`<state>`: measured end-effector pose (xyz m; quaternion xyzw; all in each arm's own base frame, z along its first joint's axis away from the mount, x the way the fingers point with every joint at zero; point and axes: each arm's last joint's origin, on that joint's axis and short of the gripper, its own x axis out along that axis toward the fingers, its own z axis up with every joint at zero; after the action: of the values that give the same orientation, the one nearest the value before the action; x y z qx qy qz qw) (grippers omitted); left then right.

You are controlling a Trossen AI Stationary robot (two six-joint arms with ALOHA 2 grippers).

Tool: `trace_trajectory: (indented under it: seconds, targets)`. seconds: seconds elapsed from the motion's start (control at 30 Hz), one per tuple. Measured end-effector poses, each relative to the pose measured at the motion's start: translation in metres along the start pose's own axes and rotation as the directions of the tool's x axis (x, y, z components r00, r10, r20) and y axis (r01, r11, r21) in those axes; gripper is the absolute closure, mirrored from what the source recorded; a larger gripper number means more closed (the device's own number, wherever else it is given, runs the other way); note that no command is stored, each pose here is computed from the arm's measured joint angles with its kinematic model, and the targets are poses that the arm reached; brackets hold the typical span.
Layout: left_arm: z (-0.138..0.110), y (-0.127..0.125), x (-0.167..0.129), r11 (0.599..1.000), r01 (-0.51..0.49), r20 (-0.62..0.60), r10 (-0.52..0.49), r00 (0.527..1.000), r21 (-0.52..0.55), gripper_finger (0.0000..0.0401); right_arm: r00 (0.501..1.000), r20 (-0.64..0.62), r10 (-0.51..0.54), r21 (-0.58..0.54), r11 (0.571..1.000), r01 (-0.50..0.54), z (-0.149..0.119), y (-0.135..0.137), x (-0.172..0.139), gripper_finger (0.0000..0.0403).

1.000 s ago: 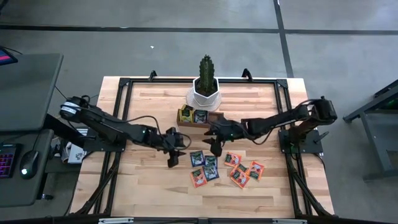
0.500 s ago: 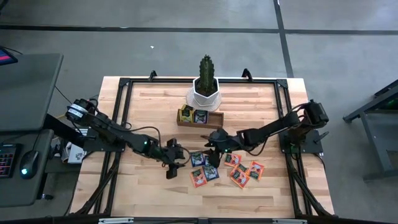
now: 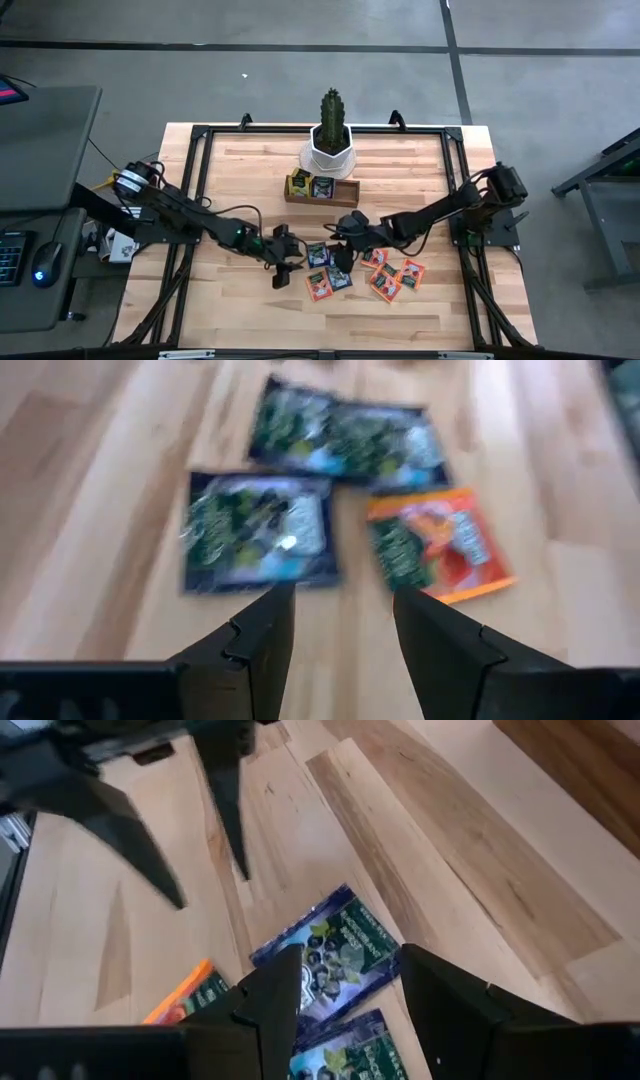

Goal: Pick & Place Tea
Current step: Put the purple tea bag into the middle section of the wooden organizer

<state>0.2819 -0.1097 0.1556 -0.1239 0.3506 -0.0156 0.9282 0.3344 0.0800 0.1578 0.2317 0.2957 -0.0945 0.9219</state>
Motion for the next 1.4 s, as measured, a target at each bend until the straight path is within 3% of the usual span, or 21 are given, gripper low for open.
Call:
trace_trajectory:
  seconds: [0.4, 0.73, 0.87, 1.2, 1.4]
  targets:
    - [-0.001, -0.005, 0.009, 0.999, 0.049, 0.034, -0.048, 0.998, -0.021, 0.0231, 0.999, -0.042, -0.002, 0.006, 1.0, 0.002, -0.007, -0.001, 0.004, 0.0235]
    - [-0.006, 0.001, 0.024, 0.978, -0.066, 0.093, 0.085, 0.992, -0.197, 0.0231, 0.999, -0.039, 0.019, -0.019, 1.0, -0.02, -0.008, 0.001, 0.006, 0.0235]
    - [-0.006, -0.001, 0.03, 0.969, -0.055, 0.123, 0.087, 0.989, -0.242, 0.0231, 0.999, -0.044, 0.014, -0.045, 0.999, -0.016, -0.008, 0.001, 0.005, 0.0235]
    - [-0.001, -0.003, 0.058, 0.958, -0.088, 0.105, 0.121, 0.987, -0.274, 0.0231, 0.998, -0.06, 0.002, -0.051, 0.999, -0.005, -0.01, -0.001, 0.005, 0.0235]
    - [-0.012, -0.001, 0.075, 0.94, -0.116, 0.062, 0.143, 0.988, -0.321, 0.0231, 0.996, -0.083, 0.025, -0.006, 1.0, -0.026, -0.009, -0.002, 0.006, 0.0235]
